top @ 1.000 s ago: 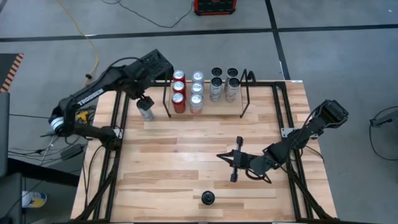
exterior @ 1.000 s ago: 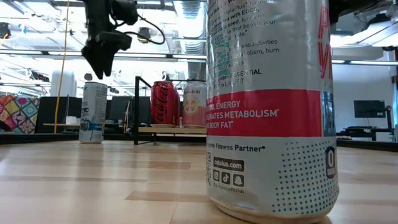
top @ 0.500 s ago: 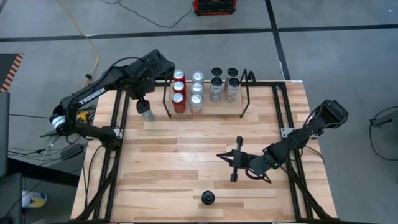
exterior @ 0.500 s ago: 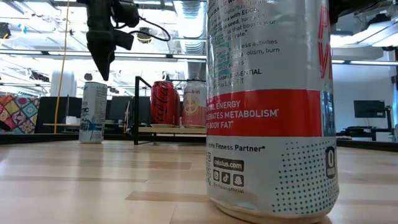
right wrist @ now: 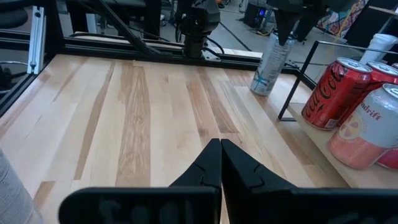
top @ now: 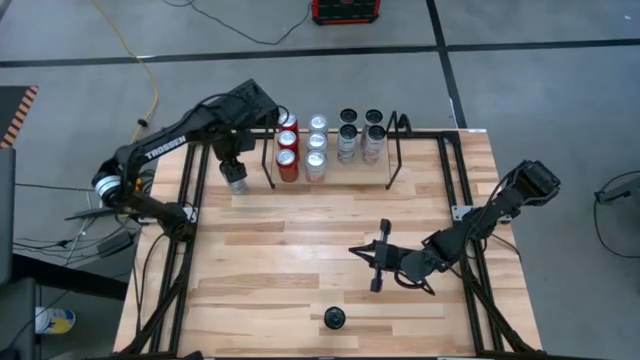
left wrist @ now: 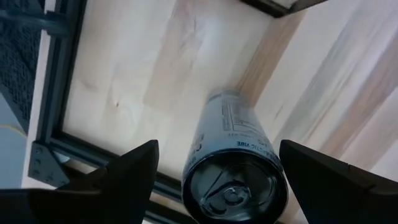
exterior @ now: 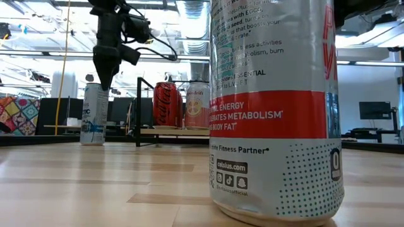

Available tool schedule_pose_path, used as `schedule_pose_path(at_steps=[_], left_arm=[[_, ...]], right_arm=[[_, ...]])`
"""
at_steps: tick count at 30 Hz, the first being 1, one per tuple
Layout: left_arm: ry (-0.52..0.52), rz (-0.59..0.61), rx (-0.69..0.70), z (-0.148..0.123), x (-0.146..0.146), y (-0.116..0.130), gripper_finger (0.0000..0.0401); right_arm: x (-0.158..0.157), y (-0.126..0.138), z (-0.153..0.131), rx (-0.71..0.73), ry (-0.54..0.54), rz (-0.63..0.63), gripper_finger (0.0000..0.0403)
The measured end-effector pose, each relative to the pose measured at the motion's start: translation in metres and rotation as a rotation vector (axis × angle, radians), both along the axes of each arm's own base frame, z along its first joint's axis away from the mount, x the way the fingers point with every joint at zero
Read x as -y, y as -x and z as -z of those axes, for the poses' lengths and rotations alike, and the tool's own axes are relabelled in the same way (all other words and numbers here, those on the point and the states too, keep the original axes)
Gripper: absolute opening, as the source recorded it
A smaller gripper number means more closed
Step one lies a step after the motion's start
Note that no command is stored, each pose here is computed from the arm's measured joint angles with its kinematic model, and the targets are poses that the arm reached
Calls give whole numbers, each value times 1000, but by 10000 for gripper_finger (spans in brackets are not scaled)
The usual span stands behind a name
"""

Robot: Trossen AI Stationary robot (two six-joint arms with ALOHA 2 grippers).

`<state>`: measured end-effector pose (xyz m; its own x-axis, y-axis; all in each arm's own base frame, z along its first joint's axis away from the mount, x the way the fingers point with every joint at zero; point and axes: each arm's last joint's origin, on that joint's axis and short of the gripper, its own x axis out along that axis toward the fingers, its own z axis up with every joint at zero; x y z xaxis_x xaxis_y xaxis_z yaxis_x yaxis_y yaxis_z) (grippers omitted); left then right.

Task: Place canned beverage on shelf
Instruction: Put the white blue soda can on the shelf and align with other white blue soda cans

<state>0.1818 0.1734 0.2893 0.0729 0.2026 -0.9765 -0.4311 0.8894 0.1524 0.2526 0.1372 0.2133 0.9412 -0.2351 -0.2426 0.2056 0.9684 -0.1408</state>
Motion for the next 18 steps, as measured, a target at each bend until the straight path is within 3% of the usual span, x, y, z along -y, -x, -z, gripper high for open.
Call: schedule_pose_path(at_steps=[18], left_arm=[[86,-44,-76,6,4,5,319]], right_arm=[[0,1,2,-10,-37,11,26]])
